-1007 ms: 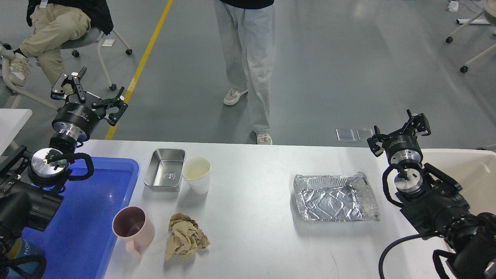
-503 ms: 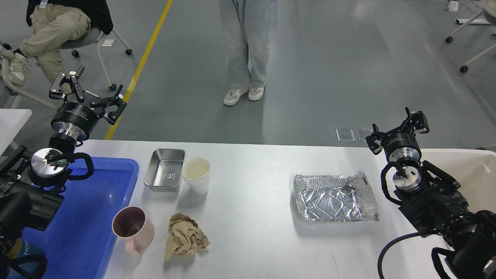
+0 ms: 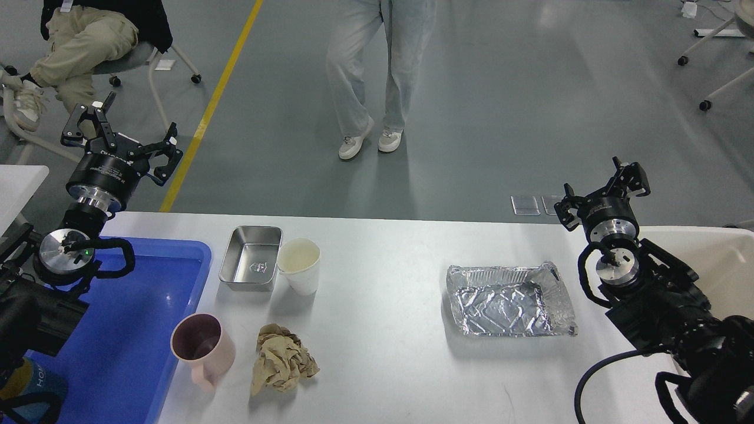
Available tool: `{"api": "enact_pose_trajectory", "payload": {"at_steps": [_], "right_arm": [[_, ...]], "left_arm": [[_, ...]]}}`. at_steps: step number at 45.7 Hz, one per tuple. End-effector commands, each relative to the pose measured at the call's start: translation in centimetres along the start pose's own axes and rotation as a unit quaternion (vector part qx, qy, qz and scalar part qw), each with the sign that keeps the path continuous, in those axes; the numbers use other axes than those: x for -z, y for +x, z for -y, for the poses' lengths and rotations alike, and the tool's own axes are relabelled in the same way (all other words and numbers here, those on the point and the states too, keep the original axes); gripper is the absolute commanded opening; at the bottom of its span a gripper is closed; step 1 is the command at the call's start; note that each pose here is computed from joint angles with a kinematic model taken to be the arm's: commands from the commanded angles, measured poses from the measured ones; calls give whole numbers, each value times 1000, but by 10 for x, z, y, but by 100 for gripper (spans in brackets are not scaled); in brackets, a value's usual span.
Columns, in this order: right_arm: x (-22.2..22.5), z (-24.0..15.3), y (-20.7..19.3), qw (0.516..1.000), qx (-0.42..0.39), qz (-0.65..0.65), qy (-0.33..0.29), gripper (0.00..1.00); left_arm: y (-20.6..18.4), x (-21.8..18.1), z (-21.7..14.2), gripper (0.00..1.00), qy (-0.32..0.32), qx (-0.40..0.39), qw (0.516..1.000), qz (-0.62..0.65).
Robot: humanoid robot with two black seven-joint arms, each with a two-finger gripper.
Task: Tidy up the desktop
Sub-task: 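Move the left gripper down toward the blue bin edge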
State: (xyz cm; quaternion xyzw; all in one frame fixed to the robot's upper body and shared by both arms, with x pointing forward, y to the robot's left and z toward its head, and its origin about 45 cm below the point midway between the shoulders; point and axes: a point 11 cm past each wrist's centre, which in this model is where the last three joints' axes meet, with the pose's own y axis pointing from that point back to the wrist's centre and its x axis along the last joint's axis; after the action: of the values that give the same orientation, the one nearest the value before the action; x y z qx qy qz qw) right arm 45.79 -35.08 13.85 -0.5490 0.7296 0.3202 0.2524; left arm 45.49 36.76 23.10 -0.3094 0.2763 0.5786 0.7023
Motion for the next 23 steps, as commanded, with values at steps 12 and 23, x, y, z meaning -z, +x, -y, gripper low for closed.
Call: {"api": "enact_pose_trajectory", "payload": {"at_steps": [12,23], "right_arm": [[4,2,-2,1000,2,0,4,100],[5,1,-1,1000,1,2,5,100]], "left_arm": [[-3,-22,-5,96,-26,19,998,57],[12,-34,-21,96,-17,-17,995,94]]}}
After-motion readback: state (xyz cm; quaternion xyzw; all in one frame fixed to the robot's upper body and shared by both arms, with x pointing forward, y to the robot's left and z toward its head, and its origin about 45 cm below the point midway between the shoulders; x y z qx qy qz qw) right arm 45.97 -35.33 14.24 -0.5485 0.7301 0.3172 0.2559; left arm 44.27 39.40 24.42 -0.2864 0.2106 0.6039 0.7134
